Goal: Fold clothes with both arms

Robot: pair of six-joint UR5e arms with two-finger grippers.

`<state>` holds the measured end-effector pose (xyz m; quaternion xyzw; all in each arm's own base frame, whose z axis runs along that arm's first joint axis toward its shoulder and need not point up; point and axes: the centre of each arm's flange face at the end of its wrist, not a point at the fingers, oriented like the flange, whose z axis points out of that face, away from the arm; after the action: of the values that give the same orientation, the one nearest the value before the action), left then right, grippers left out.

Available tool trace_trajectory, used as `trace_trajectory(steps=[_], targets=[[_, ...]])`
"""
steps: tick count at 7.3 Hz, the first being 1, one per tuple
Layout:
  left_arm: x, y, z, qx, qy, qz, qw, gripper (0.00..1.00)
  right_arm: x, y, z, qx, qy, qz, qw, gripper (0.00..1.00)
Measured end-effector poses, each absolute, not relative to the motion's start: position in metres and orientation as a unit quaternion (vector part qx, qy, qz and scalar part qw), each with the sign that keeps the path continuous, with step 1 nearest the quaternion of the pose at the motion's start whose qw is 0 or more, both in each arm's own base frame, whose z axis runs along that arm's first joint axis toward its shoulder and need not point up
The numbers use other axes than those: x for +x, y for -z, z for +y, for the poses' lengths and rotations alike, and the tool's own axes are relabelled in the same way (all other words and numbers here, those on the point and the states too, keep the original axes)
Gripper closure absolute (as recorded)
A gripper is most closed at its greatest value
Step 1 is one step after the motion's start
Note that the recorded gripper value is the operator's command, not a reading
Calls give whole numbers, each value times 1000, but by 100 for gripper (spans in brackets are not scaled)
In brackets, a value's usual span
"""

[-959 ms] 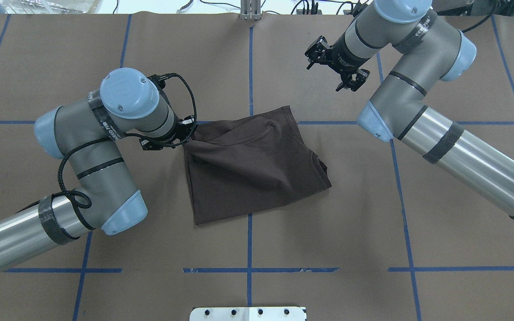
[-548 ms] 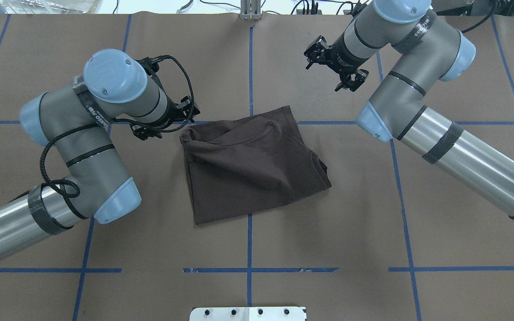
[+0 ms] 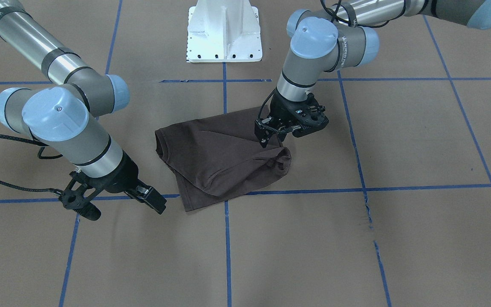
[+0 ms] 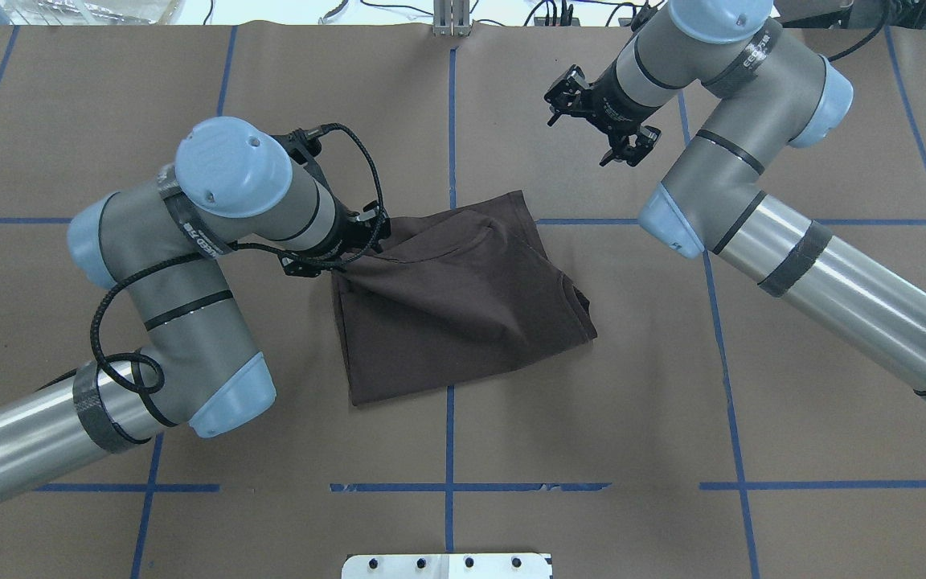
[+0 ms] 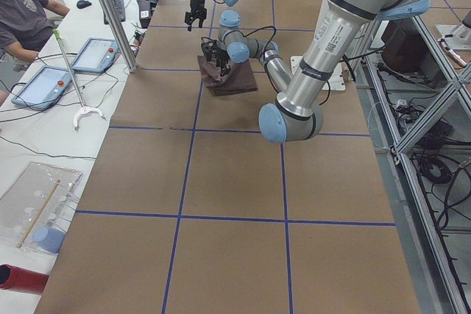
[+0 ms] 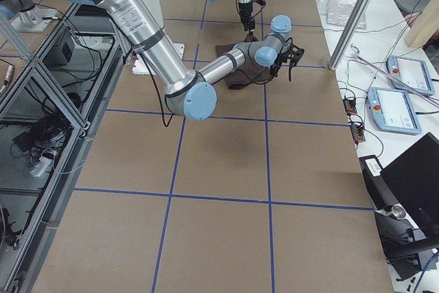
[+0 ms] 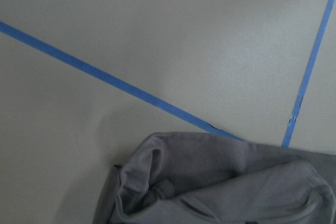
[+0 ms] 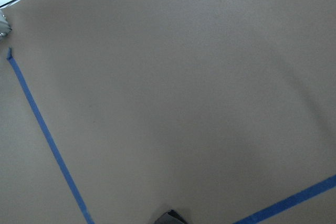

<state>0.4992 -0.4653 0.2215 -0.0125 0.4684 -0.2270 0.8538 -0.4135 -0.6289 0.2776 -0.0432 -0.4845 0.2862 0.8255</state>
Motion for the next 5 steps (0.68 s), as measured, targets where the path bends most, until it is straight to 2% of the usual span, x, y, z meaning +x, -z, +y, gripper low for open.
trace_trajectory(steps=[2,5], targets=[[522,-234,-457,-13,206,457,865,100,-414,-279,-628,-44,-287,-484,826,0],[521,-267,-501,48,193,447,872,100,-413,-282,-624,-44,-286,-484,826,0]])
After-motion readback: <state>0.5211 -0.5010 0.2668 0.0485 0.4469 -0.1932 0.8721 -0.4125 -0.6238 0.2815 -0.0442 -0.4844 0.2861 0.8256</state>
